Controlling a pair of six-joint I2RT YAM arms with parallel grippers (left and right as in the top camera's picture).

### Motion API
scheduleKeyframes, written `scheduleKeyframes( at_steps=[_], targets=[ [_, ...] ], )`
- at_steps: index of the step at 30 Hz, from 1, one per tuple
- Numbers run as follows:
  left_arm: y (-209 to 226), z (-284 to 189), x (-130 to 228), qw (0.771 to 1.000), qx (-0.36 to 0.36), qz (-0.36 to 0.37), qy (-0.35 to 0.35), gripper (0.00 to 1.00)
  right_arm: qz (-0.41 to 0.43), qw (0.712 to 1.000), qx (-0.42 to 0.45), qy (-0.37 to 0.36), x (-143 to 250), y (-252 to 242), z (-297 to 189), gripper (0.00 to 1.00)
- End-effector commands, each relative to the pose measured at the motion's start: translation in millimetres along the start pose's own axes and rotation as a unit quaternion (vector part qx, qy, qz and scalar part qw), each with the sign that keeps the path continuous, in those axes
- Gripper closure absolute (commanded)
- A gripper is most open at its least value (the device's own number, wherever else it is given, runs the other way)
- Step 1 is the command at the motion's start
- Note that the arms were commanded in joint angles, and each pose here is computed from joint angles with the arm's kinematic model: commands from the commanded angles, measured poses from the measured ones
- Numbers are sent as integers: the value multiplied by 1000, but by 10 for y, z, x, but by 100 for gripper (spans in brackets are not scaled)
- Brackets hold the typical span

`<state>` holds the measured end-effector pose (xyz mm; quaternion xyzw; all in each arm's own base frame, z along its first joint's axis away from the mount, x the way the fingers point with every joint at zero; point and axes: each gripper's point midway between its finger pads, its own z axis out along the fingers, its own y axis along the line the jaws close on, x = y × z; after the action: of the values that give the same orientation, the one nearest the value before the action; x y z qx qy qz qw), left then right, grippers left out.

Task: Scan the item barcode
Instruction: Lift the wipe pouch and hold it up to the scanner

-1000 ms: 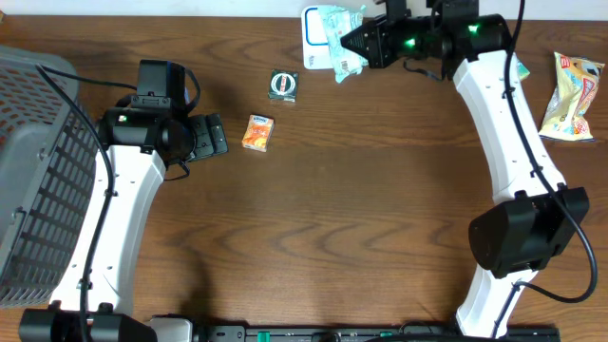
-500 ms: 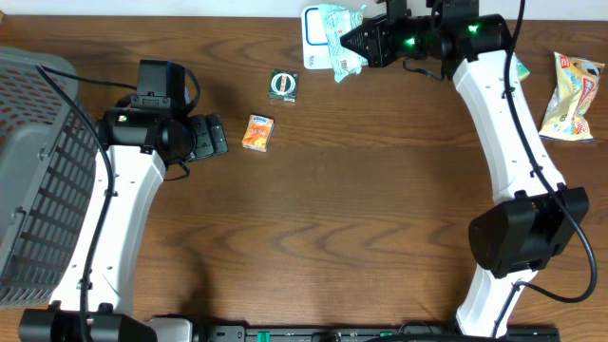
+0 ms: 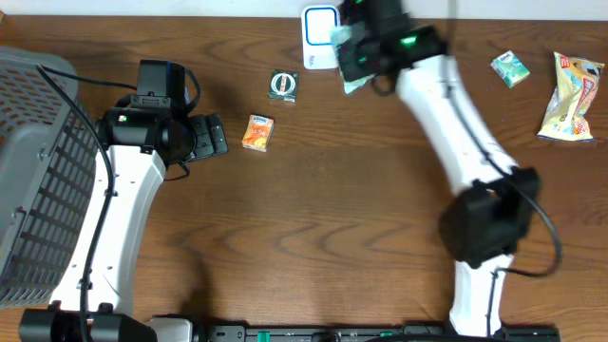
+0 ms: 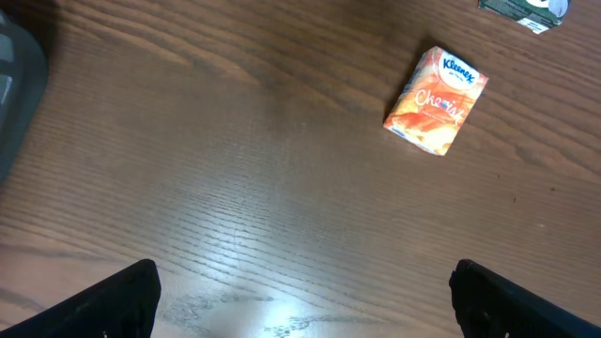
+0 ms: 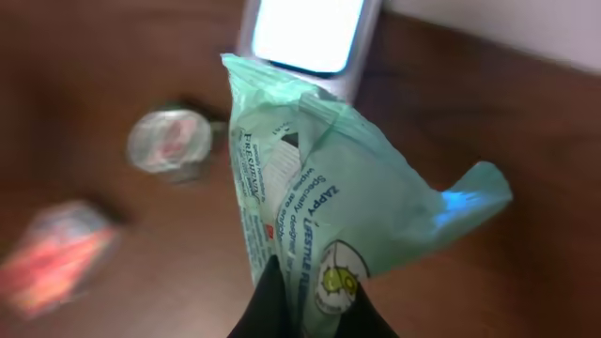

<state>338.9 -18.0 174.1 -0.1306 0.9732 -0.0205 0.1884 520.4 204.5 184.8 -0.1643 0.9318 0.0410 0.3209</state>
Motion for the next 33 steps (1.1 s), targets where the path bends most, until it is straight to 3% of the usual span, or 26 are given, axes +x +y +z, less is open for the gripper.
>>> scheduleKeyframes(
  at_steps=[1, 4, 7, 11, 16, 20, 23, 33],
  targets=[
    [20, 4, -11, 1000, -7, 3, -1, 3, -34, 954, 298, -17, -12, -570, 168, 99],
    [20, 4, -11, 1000, -7, 3, -1, 2, -129, 912, 388, -38, -187, -562, 401, 99],
    [20, 4, -11, 1000, -7, 3, -1, 2, -216, 887, 405, -55, -372, -437, 626, 99],
    [20, 6, -11, 1000, -7, 3, 0, 2, -233, 869, 424, -102, -605, -361, 657, 99],
    [20, 4, -11, 1000, -7, 3, -1, 2, -196, 872, 399, -205, -965, -200, 532, 99],
    [20, 4, -11, 1000, -7, 3, -1, 2, -268, 896, 268, -233, -1004, 258, 820, 99],
    [20, 4, -11, 1000, -7, 3, -1, 2, -295, 902, 218, -229, -940, 426, 934, 99],
    [20, 6, -11, 1000, -7, 3, 0, 2, -288, 881, 311, -210, -960, 57, 879, 99]
  ],
)
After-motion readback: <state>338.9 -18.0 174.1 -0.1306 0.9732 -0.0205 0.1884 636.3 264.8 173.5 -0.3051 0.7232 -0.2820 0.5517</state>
